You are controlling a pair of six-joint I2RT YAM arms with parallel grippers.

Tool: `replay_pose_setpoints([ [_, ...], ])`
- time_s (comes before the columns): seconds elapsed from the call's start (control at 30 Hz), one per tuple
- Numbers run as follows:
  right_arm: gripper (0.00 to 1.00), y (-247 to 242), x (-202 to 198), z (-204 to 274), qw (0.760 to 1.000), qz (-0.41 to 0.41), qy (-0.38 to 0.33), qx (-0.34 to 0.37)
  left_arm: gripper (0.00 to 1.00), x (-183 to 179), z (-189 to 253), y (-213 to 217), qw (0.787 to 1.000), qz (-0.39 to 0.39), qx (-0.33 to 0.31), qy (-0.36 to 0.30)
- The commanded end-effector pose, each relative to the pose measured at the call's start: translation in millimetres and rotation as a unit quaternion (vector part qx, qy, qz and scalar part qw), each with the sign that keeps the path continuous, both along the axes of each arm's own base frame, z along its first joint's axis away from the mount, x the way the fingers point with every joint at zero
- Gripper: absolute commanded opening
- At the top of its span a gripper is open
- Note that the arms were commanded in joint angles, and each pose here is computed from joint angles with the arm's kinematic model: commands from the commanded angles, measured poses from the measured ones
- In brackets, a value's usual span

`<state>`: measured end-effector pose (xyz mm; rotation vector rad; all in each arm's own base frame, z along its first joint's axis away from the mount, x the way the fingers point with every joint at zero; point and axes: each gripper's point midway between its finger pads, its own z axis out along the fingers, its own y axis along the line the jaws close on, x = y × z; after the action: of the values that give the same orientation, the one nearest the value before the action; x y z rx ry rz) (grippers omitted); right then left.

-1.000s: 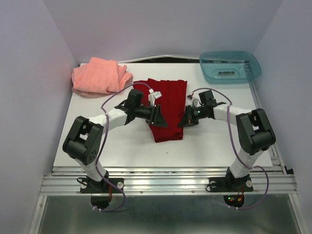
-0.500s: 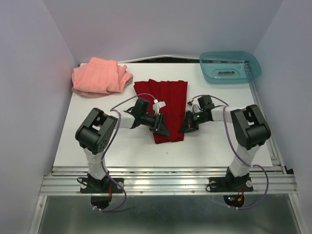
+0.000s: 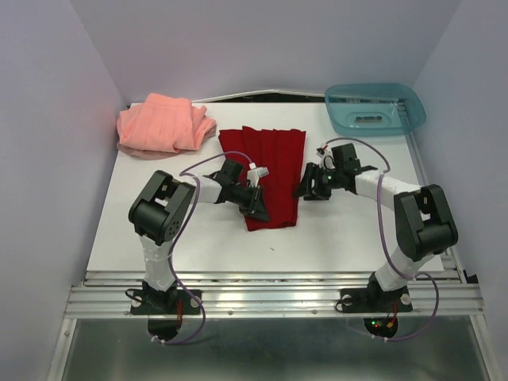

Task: Fold and stack the skirts
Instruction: Fold the skirt

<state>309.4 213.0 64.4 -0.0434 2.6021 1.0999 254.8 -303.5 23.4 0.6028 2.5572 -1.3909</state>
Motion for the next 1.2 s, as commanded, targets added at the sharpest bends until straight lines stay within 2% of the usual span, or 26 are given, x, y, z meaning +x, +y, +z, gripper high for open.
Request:
replay_pose_setpoints([
  [0.0, 0.61, -24, 62, 31, 0.992, -0.067, -0.098, -0.051, 0.19, -8, -46, 46, 0.990, 0.004, 0.139, -0.023],
  [0.17, 0.60, -28, 104, 29, 0.986, -0.092, -0.114, -0.075, 0.18, -12, -51, 55, 0.986, -0.020, 0.162, -0.031],
  [0.47, 0.69, -27, 190, 14, 0.975, -0.143, -0.142, -0.091, 0.16, -22, -51, 53, 0.987, -0.036, 0.157, -0.018],
  [0.6, 0.66, -26, 207, 1, 0.974, -0.154, -0.138, -0.096, 0.15, -24, -47, 48, 0.987, -0.043, 0.153, -0.024],
  [0.8, 0.58, -21, 233, 7, 0.969, -0.161, -0.169, -0.084, 0.15, -26, -47, 46, 0.987, -0.048, 0.151, -0.025],
  [1.17, 0.54, -20, 266, 26, 0.958, -0.183, -0.208, -0.078, 0.15, -30, -50, 45, 0.988, -0.052, 0.147, -0.018],
])
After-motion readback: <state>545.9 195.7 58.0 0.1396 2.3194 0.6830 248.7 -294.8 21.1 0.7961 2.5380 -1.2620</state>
